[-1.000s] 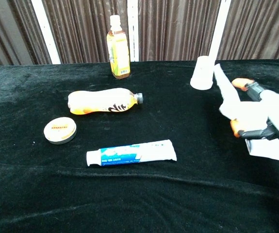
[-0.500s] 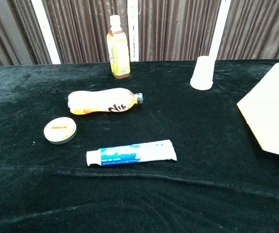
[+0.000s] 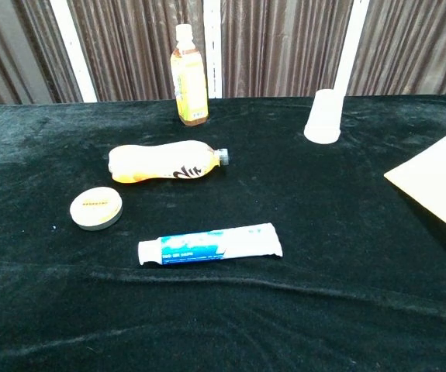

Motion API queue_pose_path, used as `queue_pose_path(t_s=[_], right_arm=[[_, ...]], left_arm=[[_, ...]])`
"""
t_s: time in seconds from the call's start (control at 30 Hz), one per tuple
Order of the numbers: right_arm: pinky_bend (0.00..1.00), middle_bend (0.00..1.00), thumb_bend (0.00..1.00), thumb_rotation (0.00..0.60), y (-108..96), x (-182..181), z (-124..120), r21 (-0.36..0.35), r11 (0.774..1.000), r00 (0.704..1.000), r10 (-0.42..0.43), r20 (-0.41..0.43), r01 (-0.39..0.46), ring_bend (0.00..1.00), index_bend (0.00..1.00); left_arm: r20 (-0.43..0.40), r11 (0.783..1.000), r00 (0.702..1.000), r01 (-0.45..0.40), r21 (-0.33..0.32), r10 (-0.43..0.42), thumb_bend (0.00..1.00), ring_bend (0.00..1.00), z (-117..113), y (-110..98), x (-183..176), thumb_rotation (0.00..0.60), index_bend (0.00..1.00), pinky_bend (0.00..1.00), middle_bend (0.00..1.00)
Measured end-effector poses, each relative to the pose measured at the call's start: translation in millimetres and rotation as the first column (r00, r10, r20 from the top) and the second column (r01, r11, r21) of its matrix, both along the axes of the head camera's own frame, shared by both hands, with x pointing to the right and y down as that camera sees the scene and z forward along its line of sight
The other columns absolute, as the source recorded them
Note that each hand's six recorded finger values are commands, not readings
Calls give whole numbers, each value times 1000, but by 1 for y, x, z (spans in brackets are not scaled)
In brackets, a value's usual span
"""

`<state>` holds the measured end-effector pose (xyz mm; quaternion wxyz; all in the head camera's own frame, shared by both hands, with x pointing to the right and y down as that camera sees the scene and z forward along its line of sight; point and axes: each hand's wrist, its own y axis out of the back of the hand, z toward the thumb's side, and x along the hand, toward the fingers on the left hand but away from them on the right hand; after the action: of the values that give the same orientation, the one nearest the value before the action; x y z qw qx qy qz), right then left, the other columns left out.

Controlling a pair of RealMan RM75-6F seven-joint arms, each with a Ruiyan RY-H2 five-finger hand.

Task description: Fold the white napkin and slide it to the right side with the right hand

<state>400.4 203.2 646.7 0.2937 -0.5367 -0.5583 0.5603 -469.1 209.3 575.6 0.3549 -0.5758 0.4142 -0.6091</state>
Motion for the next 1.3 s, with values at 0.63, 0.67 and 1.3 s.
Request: queue_pose_path(t_s=[0.63, 0.67, 1.3], right_arm=[[0, 0, 52, 600, 7, 18, -11, -8, 1000, 1000, 21, 2, -21, 0, 0], [0, 0, 48, 600, 6, 19, -13, -5, 1000, 1000, 22, 3, -22, 0, 0], [0, 0, 51, 600, 7, 28, -47, -33, 999, 1000, 10, -5, -10, 0, 0]], left_arm=[[-1, 1000, 1000, -4, 4, 4, 170, 0, -1, 0, 0, 600, 0, 0, 0], [-1, 1000, 1000, -3, 4, 3, 170, 0, -1, 0, 0, 600, 0, 0, 0], [-13, 999, 999, -33, 11, 33, 170, 0, -4, 1, 9, 600, 0, 0, 0]])
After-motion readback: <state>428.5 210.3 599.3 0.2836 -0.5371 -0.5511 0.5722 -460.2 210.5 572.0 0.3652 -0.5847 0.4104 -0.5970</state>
